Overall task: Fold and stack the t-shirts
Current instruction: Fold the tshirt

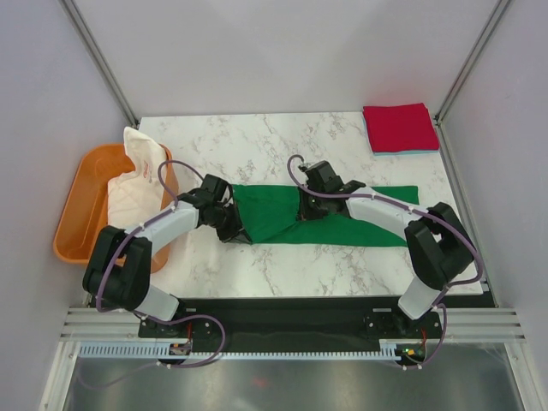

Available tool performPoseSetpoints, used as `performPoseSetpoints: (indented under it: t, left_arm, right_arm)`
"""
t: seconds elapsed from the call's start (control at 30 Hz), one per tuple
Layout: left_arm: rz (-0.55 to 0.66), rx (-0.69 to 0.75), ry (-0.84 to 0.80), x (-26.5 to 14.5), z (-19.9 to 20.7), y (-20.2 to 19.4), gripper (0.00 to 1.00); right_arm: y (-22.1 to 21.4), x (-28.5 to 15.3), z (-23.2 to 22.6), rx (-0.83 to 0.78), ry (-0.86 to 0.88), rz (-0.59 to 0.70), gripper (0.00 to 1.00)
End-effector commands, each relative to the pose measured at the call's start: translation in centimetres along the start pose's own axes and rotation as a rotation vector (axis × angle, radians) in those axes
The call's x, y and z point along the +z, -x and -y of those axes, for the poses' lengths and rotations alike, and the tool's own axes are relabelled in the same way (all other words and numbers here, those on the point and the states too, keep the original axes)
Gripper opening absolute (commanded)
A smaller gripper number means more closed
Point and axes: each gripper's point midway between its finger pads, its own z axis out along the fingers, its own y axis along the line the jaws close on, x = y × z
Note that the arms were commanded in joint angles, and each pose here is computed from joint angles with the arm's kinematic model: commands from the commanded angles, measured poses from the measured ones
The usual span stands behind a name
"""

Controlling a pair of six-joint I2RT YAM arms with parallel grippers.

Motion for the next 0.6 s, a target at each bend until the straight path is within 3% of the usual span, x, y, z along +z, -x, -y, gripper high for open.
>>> performPoseSetpoints:
  t: [0.0, 0.1, 0.13, 0.23, 0.3, 0.57]
  left_arm:
    - [-0.019, -0.033, 0.053, 0.8, -1.1, -0.6, 0.02]
    - [-0.025, -0.030, 0.059, 0.9, -1.2, -0.7, 0.06]
    - [-0.020, -0.024, 0.050, 0.7, -0.9, -0.6, 0.16]
    - [0.018, 0.005, 0.040, 0.0, 0.0, 0.7, 0.32]
    - [0.037, 0.029, 0.066, -0.7, 0.1, 1.5, 0.35]
    - [0.179, 0.122, 0.019, -2.4, 4.8, 9.9, 0.37]
  right_arm:
    - [-1.6, 1.0, 1.4, -0.012, -0.026, -0.056, 0.00]
    - [-1.9, 1.2, 1.6, -0.012, -0.031, -0.065, 0.02]
    - [-1.8, 1.1, 1.7, -0.009, -0.034, -0.064, 0.04]
    - [-1.0, 0.2, 1.8, 0.009, -0.050, -0.047, 0.25]
    - [-0.4, -0.4, 1.6, 0.022, -0.047, -0.031, 0.32]
    - [-0.2, 0.8, 2.1, -0.019, -0.041, -0.018, 0.38]
